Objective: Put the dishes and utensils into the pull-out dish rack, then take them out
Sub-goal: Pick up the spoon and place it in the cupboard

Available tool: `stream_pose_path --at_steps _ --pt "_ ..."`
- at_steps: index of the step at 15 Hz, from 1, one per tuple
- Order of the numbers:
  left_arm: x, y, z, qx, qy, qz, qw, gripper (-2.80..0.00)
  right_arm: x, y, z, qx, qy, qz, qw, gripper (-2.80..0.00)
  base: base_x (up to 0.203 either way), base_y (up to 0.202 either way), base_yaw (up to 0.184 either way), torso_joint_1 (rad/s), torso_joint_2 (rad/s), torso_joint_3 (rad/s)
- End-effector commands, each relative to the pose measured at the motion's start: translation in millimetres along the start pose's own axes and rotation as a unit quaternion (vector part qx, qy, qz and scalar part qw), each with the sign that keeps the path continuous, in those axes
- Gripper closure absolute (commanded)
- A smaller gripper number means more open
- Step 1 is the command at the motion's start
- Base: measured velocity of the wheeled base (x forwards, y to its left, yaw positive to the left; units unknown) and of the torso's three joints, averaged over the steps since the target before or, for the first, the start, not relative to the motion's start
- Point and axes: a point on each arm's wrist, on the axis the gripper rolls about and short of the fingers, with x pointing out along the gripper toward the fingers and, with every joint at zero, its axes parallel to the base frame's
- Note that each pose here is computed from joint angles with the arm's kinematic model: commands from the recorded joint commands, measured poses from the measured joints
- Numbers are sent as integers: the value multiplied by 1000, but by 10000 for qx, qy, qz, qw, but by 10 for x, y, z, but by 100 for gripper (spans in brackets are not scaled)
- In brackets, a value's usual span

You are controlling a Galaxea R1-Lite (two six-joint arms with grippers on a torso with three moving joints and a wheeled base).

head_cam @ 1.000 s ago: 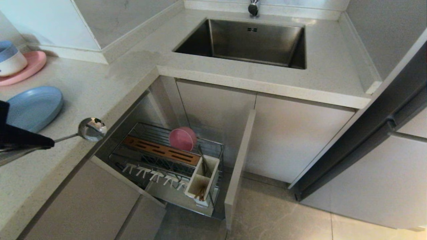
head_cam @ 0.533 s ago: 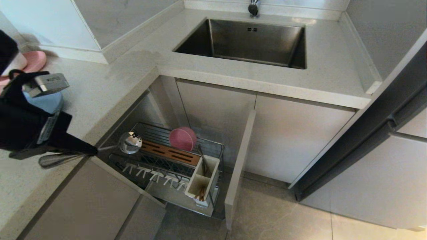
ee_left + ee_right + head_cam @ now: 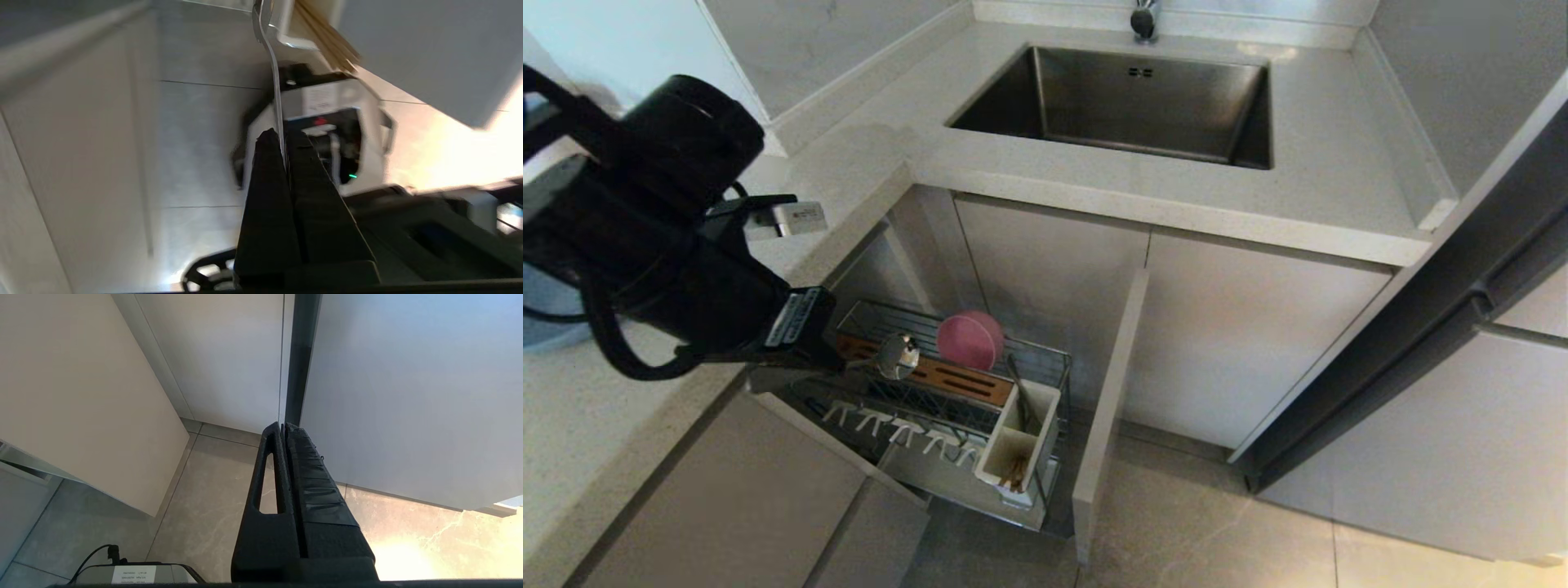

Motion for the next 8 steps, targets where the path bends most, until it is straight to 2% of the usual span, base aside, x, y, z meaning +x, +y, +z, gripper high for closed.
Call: stream_pose_path --at_steps 1,8 --pt "235 -63 128 74 241 113 9996 0 1 0 1 0 6 0 10000 0 0 0 0 0 0 0" --pt "656 -381 370 191 464 78 9987 0 0 0 0 0 -1 0 10000 0 0 0 0 0 0 0"
